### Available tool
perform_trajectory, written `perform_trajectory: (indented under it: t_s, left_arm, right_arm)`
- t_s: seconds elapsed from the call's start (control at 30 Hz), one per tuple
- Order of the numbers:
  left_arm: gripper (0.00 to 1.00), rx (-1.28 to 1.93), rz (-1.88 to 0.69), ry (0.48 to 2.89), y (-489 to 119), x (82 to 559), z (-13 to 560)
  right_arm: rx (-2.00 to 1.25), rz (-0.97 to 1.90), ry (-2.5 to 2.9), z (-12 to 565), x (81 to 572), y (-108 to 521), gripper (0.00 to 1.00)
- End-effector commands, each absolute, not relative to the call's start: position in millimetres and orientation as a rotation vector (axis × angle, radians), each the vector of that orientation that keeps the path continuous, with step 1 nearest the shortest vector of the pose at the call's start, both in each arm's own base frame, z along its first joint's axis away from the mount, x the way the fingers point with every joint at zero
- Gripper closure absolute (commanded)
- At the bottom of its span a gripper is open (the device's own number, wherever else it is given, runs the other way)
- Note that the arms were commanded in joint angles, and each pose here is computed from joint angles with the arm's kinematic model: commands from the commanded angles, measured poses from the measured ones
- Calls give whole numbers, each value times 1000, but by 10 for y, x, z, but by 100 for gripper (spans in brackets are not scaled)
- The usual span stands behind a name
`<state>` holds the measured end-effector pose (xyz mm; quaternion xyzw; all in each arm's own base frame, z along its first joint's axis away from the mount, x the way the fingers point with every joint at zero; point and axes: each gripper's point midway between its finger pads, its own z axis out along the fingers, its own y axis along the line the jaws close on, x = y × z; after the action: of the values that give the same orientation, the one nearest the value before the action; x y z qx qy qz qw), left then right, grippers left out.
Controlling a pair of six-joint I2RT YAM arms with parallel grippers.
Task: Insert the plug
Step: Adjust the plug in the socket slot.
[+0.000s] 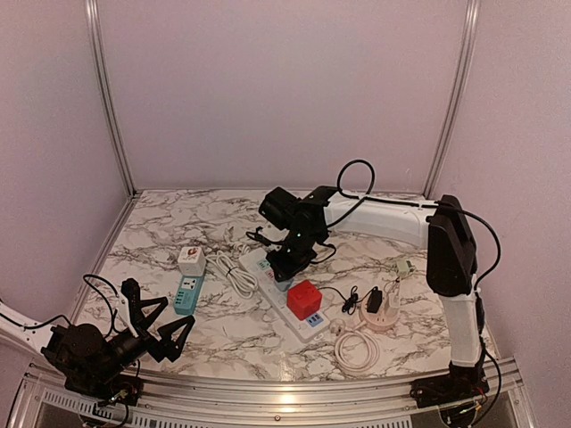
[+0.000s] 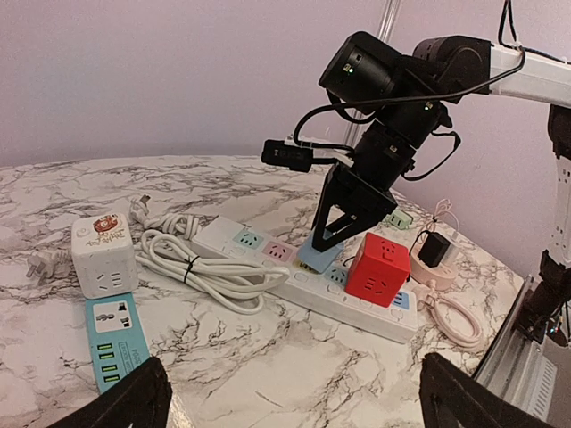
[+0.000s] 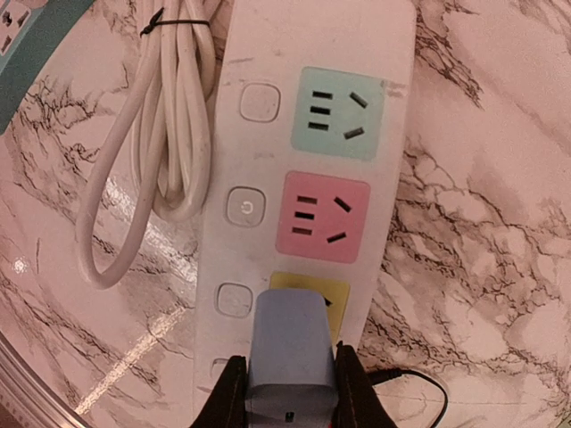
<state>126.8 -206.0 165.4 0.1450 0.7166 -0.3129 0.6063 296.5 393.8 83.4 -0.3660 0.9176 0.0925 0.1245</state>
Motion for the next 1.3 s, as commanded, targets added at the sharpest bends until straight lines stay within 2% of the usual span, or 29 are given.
perform_trajectory:
  t_s: [0.0, 0.67, 0.87, 0.93, 1.03, 1.1, 1.27]
  left_arm:
    - [1, 298, -746, 1639, -2024, 1277, 1730]
    - [1, 296, -750, 1637, -2017, 1278, 1744]
    - [1, 296, -749, 1639, -2020, 1278, 1731]
    - [1, 300, -748, 1639, -2028, 1275, 1744]
    - [1, 298, -741, 1639, -2026, 1281, 1721]
    - [1, 299, -738, 1640, -2029, 1282, 1726]
    - [1, 299, -741, 1641, -2034, 1280, 1719]
  right_arm:
    - [-1113, 165, 2687, 392, 3007, 3907, 96]
    - [-1221, 21, 2785, -195, 2764, 3769, 100]
    - [-1192, 78, 2728, 124, 2824, 3909, 99]
    - [-1166, 119, 2670, 400, 2879, 4032, 94]
    - [-1120, 180, 2556, 910, 2925, 4213, 78]
    - [-1081, 206, 2474, 1259, 2938, 4284, 65]
    - [-945, 257, 2306, 1922, 2863, 4199, 20]
